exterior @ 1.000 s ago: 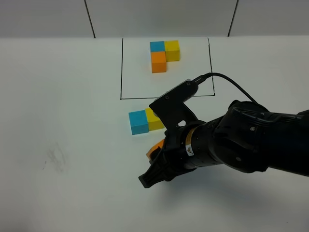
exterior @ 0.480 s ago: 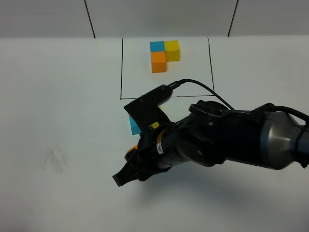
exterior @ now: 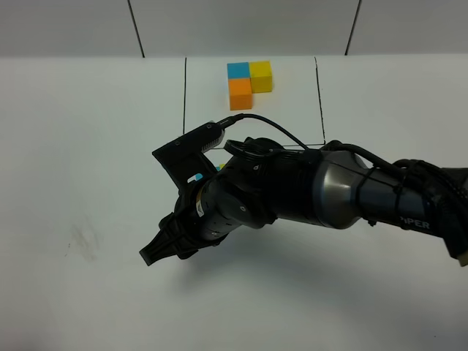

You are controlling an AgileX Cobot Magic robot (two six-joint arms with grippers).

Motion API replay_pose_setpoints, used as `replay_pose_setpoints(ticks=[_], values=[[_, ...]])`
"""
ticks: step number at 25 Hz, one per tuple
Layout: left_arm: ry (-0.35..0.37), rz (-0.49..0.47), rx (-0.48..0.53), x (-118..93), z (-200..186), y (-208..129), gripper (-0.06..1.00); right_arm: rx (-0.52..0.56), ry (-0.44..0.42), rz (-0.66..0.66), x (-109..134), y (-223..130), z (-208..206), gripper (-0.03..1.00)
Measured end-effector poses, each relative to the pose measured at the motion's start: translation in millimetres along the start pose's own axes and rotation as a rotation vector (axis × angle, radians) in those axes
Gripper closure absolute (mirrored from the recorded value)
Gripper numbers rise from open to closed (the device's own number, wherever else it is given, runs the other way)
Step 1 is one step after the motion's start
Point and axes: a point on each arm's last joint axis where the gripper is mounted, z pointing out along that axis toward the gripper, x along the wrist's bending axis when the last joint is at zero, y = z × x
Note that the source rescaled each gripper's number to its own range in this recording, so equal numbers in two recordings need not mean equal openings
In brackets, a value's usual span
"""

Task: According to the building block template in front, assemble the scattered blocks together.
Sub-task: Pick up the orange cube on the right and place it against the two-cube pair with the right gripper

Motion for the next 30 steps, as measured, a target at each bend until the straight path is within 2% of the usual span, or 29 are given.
replay_pose_setpoints(ticks=[4, 11, 25, 30], values=[[0.000, 0.000, 0.000, 0, 0, 0, 0.94, 0.011, -0.013, 0.001, -3, 1, 8, 0.43], [0.000, -0.001, 0.000, 0, 0, 0, 0.94, 0.007, -0.037, 0.121, -20, 5, 14, 0.43], [0.000, -0.001, 0.001, 0, 0, 0, 0.94, -0.012, -0.042, 0.132, -21, 7, 15, 0.43], [0.000, -0.001, 0.001, 0, 0, 0, 0.94, 0.033, -0.063, 0.216, -23, 2, 15, 0.43]])
